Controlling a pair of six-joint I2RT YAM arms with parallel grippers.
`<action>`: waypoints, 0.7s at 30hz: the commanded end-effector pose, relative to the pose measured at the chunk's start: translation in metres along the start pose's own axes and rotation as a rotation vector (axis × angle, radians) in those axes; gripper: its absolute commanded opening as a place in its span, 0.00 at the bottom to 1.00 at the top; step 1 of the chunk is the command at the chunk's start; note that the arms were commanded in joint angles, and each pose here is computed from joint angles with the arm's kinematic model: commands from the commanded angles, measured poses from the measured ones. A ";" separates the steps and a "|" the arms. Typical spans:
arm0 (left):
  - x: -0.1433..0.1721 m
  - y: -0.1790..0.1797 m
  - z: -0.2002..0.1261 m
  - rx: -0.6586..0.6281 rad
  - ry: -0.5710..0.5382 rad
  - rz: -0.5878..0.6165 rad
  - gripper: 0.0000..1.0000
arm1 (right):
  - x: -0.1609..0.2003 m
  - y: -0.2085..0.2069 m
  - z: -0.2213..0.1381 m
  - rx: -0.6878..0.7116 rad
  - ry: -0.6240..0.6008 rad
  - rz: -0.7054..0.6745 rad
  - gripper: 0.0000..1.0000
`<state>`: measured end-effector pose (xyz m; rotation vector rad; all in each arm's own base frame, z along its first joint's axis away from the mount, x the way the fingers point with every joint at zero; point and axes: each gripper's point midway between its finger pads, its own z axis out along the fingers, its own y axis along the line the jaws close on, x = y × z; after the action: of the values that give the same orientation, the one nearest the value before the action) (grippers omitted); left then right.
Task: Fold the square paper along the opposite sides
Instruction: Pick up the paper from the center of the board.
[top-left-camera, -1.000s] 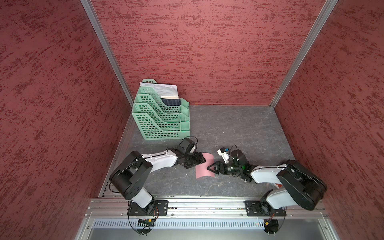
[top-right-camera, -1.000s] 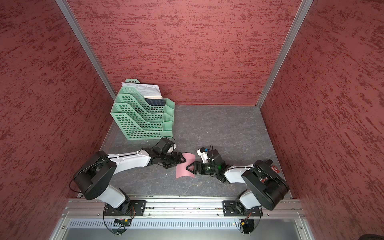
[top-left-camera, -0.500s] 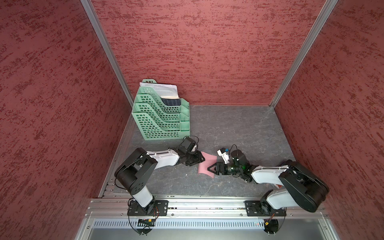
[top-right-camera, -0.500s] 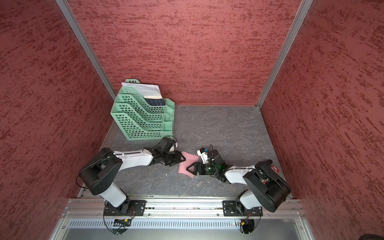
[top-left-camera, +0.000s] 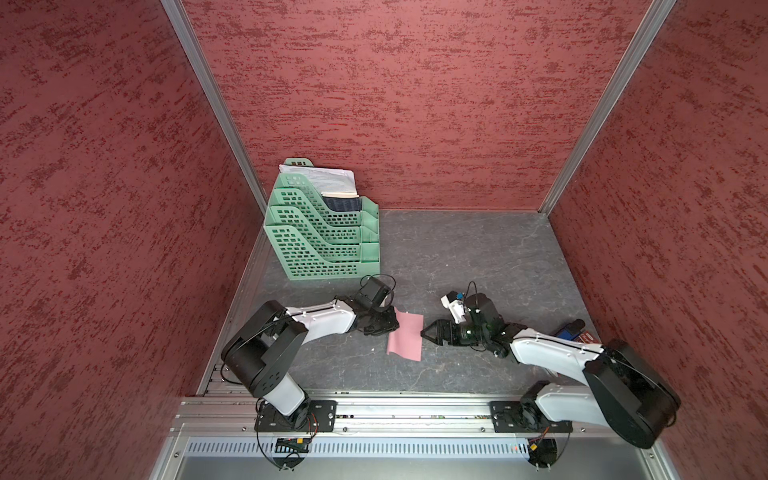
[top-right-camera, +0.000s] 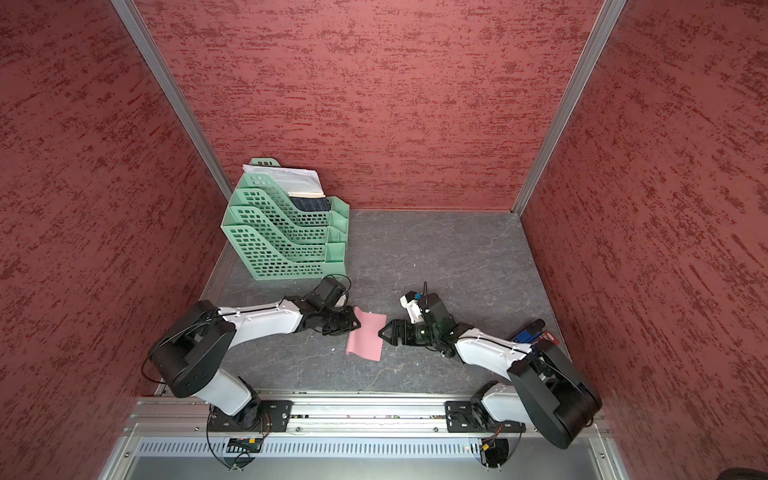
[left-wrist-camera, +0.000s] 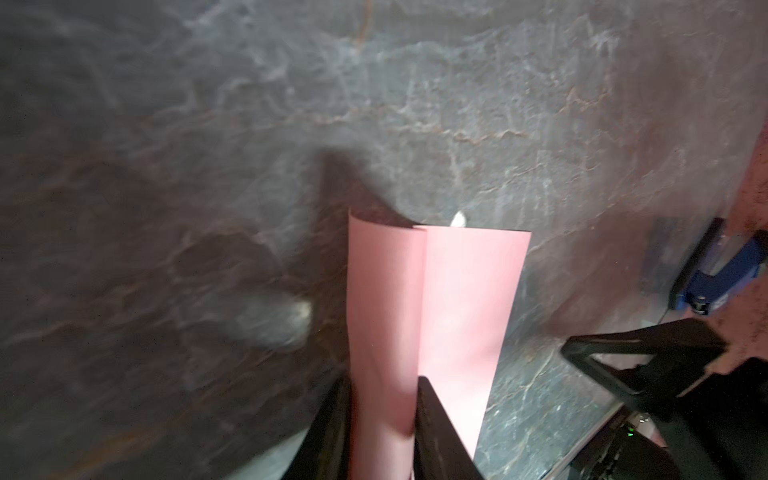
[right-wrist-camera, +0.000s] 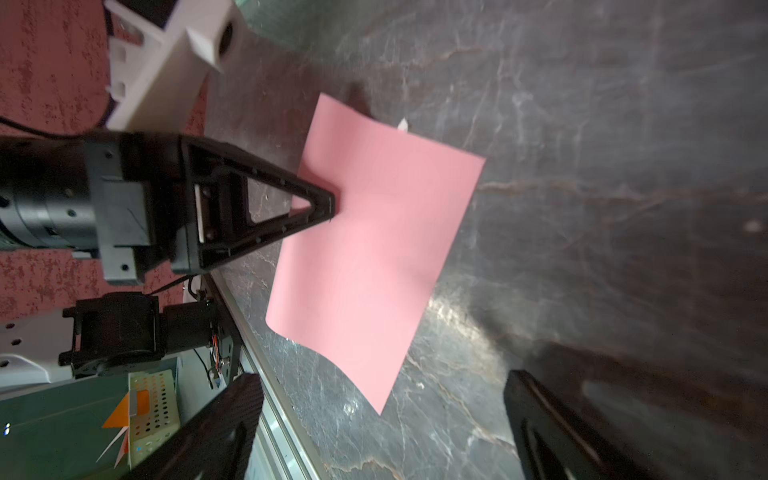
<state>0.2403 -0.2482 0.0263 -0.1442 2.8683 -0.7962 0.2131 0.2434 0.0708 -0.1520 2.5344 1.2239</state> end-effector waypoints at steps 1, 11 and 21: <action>-0.009 -0.011 -0.022 0.060 -0.020 0.030 0.27 | -0.028 0.013 -0.018 -0.026 -0.040 -0.006 0.97; -0.065 -0.078 -0.097 0.402 -0.191 0.093 0.27 | -0.080 0.072 -0.043 -0.195 -0.114 -0.047 0.97; -0.088 -0.097 -0.138 0.547 -0.289 0.103 0.29 | -0.098 0.100 -0.031 -0.413 -0.087 0.030 0.90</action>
<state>0.3032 -0.2467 0.1827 -0.0728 2.3584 -1.3050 0.2720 0.2696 0.1688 -0.1032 2.2882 1.6009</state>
